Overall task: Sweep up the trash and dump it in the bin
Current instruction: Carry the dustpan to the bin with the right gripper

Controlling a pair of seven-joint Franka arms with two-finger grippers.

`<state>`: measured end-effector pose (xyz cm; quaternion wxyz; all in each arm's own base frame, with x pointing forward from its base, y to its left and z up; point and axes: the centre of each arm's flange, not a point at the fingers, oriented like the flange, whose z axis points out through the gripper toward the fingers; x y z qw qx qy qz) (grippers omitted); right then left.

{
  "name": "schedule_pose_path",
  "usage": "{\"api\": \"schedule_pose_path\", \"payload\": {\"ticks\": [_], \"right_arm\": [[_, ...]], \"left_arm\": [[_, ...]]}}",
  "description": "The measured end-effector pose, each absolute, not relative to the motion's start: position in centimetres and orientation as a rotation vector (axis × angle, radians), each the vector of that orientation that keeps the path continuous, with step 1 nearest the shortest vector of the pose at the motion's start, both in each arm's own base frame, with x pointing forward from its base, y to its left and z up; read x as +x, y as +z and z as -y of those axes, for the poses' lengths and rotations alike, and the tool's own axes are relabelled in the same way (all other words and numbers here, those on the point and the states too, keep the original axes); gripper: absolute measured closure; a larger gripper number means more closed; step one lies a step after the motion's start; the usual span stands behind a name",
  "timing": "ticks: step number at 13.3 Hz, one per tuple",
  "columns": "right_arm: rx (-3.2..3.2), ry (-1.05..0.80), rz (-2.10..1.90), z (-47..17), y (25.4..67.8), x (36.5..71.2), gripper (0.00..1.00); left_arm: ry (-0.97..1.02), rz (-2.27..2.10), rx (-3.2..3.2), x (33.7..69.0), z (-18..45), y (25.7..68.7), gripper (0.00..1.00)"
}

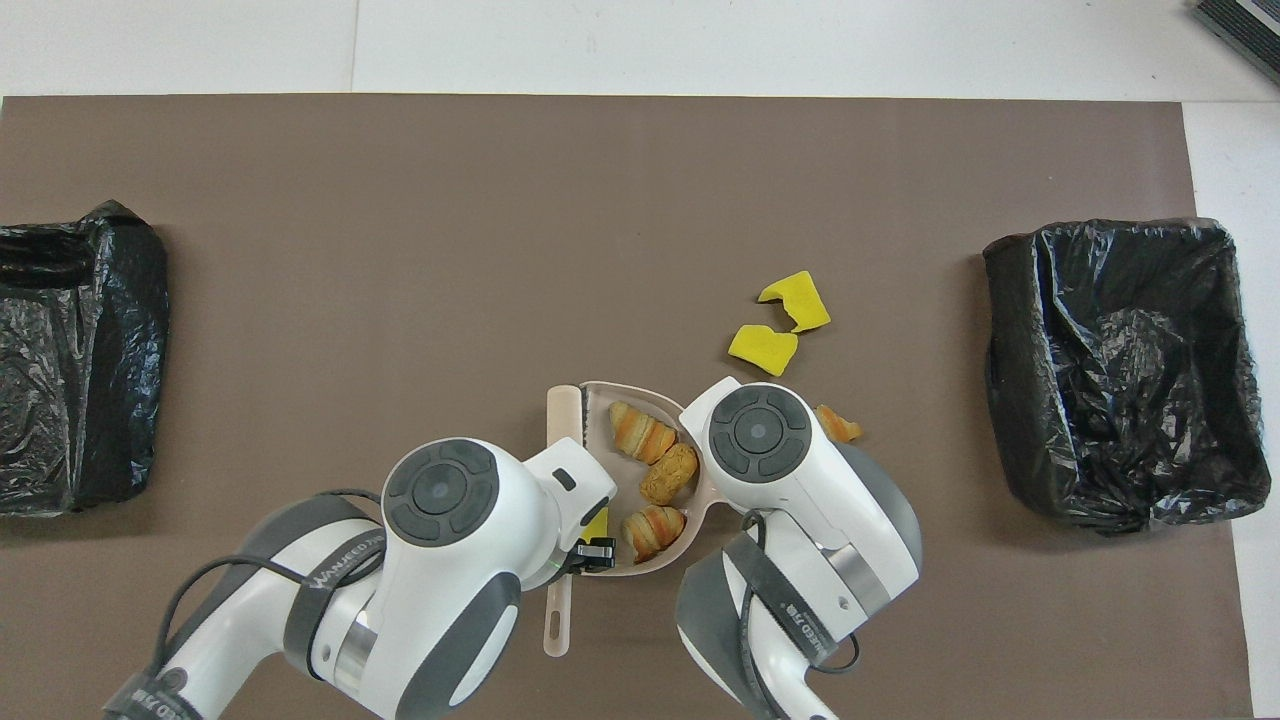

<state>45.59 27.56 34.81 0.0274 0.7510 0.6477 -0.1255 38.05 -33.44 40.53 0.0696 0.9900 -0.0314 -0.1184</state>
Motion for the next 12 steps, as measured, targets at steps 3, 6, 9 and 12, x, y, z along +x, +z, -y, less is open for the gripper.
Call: {"api": "schedule_pose_path", "payload": {"ticks": [3,6,9,12], "right_arm": [[2.353,-0.361,-1.966,-26.2,35.8,46.7,0.69],[2.401,-0.334,-1.918,-23.9,38.8,47.3,0.69],[2.439,-0.305,-1.890,-19.7,43.2,48.1,0.69],[2.452,-0.275,-1.907,-12.7,47.7,50.3,0.69]], "left_arm": [[-0.326,-0.007,2.970,39.8,32.4,42.7,0.74],[-0.387,-0.032,3.004,39.5,31.6,42.5,0.74],[-0.378,-0.094,3.060,38.4,30.9,42.4,0.74],[-0.343,-0.087,3.104,34.3,31.0,40.4,0.74]]}}
